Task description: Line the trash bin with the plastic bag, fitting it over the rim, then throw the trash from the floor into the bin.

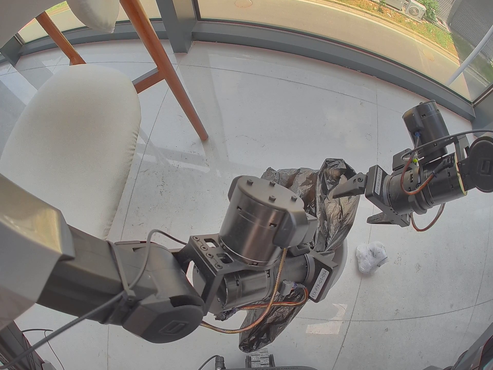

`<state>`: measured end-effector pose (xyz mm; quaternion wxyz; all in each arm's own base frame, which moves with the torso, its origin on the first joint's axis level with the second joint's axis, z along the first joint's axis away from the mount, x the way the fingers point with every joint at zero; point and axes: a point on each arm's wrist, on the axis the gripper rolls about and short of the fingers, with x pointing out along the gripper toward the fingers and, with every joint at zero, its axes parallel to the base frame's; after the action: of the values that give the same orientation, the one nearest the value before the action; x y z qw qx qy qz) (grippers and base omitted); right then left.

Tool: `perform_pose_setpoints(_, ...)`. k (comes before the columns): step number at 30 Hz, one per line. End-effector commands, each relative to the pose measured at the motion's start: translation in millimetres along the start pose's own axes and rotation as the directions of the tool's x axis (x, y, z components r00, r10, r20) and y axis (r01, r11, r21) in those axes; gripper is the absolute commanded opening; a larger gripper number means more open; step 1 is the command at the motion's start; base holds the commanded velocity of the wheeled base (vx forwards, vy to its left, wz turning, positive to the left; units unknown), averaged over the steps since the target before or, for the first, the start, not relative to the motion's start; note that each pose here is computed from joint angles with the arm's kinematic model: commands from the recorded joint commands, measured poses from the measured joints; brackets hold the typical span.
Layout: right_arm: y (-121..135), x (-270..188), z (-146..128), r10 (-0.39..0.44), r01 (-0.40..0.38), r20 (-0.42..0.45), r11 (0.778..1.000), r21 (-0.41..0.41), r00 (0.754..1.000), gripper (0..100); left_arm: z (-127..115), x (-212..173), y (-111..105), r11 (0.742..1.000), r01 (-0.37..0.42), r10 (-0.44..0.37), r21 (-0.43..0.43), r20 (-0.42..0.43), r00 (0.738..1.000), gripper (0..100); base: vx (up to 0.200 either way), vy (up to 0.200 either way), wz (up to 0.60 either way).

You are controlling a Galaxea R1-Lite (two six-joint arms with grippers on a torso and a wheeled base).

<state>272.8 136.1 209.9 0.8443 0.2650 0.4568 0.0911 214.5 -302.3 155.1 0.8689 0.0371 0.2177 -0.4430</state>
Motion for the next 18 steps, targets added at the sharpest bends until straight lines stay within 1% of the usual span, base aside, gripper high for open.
perform_pose_setpoints(1,-0.2,10.2,-1.7,-0.016,0.016,-0.024,1.0,-0.001,1.0,0,-1.1,1.0,0.1,1.0,0.0,0.0,-0.001,-0.004,1.0,0,0.0,0.0,0.0)
perform_pose_setpoints(5,2.3,20.6,-8.1,-0.029,0.028,-0.056,1.0,-0.014,0.998,0,-0.2,1.0,0.0,1.0,-0.001,0.001,-0.001,-0.001,1.0,0,0.0,0.0,0.0)
perform_pose_setpoints(11,5.5,33.0,-13.2,-0.052,0.05,-0.068,0.998,-0.031,0.996,0,-0.6,1.0,0.7,1.0,-0.002,0.002,-0.001,-0.002,1.0,0,0.0,0.0,0.0)
perform_pose_setpoints(14,8.1,33.3,-11.1,-0.047,0.045,-0.056,0.998,-0.038,0.997,0,0.0,1.0,0.6,1.0,-0.002,0.002,-0.006,0.001,1.0,0,0.0,0.0,0.0)
perform_pose_setpoints(18,15.1,28.5,-4.9,-0.019,0.017,-0.03,0.999,-0.043,0.999,0,1.7,1.0,1.8,1.0,-0.014,0.014,-0.009,0.009,1.0,0,0.0,0.0,0.0)
